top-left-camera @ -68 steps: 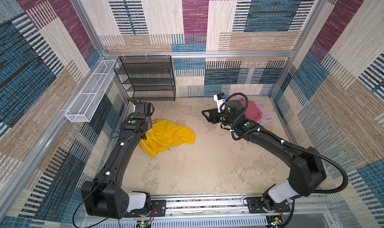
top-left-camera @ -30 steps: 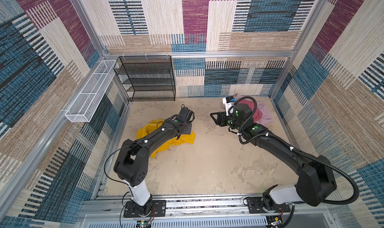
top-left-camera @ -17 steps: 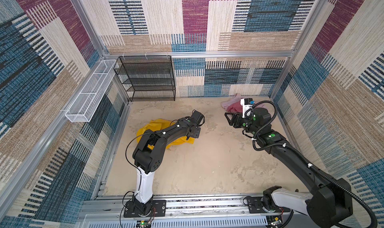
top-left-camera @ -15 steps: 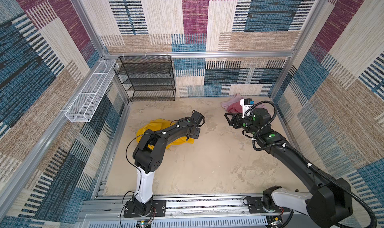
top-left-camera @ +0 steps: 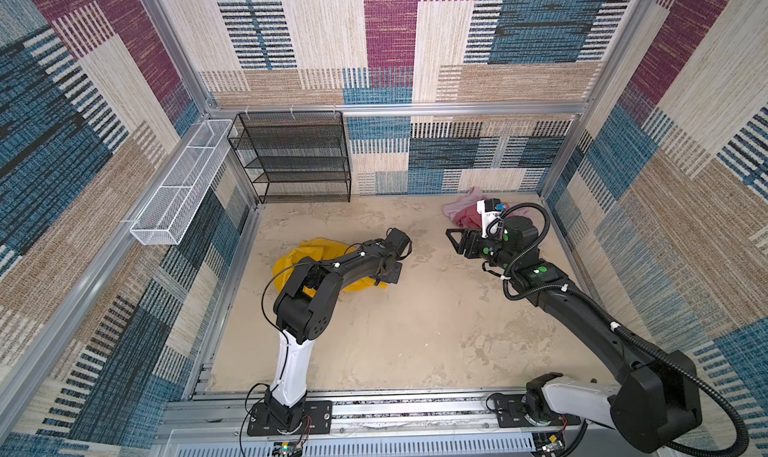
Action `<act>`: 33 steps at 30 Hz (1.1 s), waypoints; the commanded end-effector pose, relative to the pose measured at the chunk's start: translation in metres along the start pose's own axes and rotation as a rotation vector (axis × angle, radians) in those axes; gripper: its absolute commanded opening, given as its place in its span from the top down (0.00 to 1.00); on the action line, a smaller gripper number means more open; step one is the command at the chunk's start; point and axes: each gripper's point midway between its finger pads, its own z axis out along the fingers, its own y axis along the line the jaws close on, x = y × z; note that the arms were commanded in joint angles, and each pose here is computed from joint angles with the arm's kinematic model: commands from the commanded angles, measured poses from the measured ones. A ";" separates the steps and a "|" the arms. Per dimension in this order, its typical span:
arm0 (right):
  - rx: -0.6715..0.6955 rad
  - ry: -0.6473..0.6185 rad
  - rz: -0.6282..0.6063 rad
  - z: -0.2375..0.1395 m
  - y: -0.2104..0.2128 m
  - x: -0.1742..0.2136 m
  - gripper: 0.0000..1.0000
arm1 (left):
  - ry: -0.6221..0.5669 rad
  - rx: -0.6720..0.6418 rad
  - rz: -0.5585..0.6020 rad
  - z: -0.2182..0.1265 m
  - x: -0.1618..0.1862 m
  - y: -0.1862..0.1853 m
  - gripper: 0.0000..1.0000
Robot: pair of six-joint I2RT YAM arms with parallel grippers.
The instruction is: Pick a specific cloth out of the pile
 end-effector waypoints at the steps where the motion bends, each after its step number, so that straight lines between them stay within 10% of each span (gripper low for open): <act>1: -0.032 -0.041 0.000 -0.002 0.008 -0.011 0.35 | 0.039 -0.031 -0.006 0.006 0.011 0.006 1.00; 24: -0.062 -0.052 -0.005 0.001 0.018 -0.025 0.35 | -0.434 -0.089 -0.091 -0.216 -0.095 0.075 1.00; 33: -0.093 -0.043 -0.002 0.006 0.023 -0.028 0.35 | -0.418 -0.189 -0.269 -0.220 -0.060 0.160 1.00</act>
